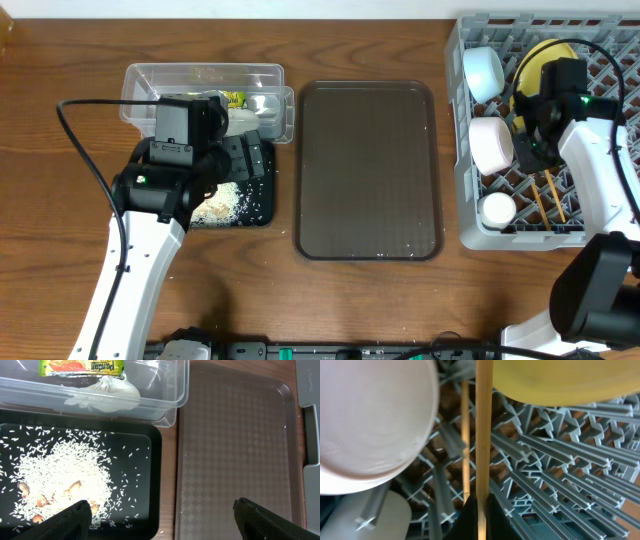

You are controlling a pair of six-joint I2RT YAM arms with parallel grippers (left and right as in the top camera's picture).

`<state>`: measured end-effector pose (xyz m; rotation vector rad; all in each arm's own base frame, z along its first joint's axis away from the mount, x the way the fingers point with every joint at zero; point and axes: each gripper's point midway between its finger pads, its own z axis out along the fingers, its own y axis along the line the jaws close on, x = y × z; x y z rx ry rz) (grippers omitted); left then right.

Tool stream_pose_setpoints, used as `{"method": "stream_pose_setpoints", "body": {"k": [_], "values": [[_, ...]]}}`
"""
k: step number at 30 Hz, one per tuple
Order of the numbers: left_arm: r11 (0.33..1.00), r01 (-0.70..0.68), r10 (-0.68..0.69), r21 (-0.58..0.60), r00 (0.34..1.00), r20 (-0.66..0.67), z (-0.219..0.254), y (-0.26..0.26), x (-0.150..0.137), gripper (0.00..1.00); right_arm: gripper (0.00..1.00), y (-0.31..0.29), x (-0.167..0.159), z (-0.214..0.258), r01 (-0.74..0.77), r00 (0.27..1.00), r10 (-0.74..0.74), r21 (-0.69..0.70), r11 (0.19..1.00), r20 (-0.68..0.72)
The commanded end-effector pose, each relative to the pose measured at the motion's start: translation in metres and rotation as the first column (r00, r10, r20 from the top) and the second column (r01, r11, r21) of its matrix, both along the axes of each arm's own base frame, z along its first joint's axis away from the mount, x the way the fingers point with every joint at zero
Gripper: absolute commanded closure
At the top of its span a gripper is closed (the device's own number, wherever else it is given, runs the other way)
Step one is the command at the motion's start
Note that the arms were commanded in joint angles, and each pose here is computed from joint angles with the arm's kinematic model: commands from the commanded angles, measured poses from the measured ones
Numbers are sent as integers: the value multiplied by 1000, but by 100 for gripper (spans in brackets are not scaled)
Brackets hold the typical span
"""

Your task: Sort waste into correct bins and load items into the dishwasher rack

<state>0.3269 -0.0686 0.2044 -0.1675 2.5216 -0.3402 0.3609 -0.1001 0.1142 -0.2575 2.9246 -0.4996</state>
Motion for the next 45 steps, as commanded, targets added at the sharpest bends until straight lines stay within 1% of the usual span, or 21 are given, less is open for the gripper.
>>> {"method": "stream_pose_setpoints", "body": {"k": [1,4,6,9,10,12,15,18,19,22,26,30,33,36,41,45], "values": [[1000,-2,2,12,1000,3,1,3,2,7,99,-10,-2,-2,89,996,-89,5,996,23],[1000,-2,2,12,1000,3,1,3,2,7,99,-11,0,-1,89,995,-89,5,996,32],[1000,-2,2,12,1000,3,1,3,2,7,88,-11,1,-1,89,995,-89,5,996,35],[1000,-2,2,12,1000,3,1,3,2,7,45,-11,3,-1,89,995,-89,4,996,42],[1000,-2,2,12,1000,3,1,3,2,7,26,-11,3,-1,89,995,-89,4,996,45],[1000,-2,2,12,1000,3,1,3,2,7,1,-11,4,0,88,995,-88,6,996,48],[1000,-2,2,12,1000,3,1,3,2,7,1,-2,9,1,72,995,-76,58,996,66],[1000,-2,2,12,1000,3,1,3,2,7,1,16,17,14,30,991,-49,157,987,123],[1000,-2,2,12,1000,3,1,3,2,7,1,25,21,26,4,986,-37,198,980,163],[1000,-2,2,12,1000,3,1,3,2,7,1,40,25,62,-59,963,-11,250,966,269],[1000,-2,2,12,1000,3,1,3,2,7,1,62,19,128,-166,895,27,276,947,445],[1000,-2,2,12,1000,3,1,3,2,7,1,86,-7,193,-290,794,65,283,914,605],[1000,-2,2,12,1000,3,1,3,2,7,1,108,-38,232,-396,712,92,291,871,696],[1000,-2,2,12,1000,3,1,3,2,7,1,114,-64,262,-434,637,104,243,867,764],[1000,-2,2,12,1000,3,1,3,2,7,1,119,-99,294,-460,536,118,172,871,836],[1000,-2,2,12,1000,3,1,3,2,7,1,122,-126,301,-463,509,123,150,874,852]]}}
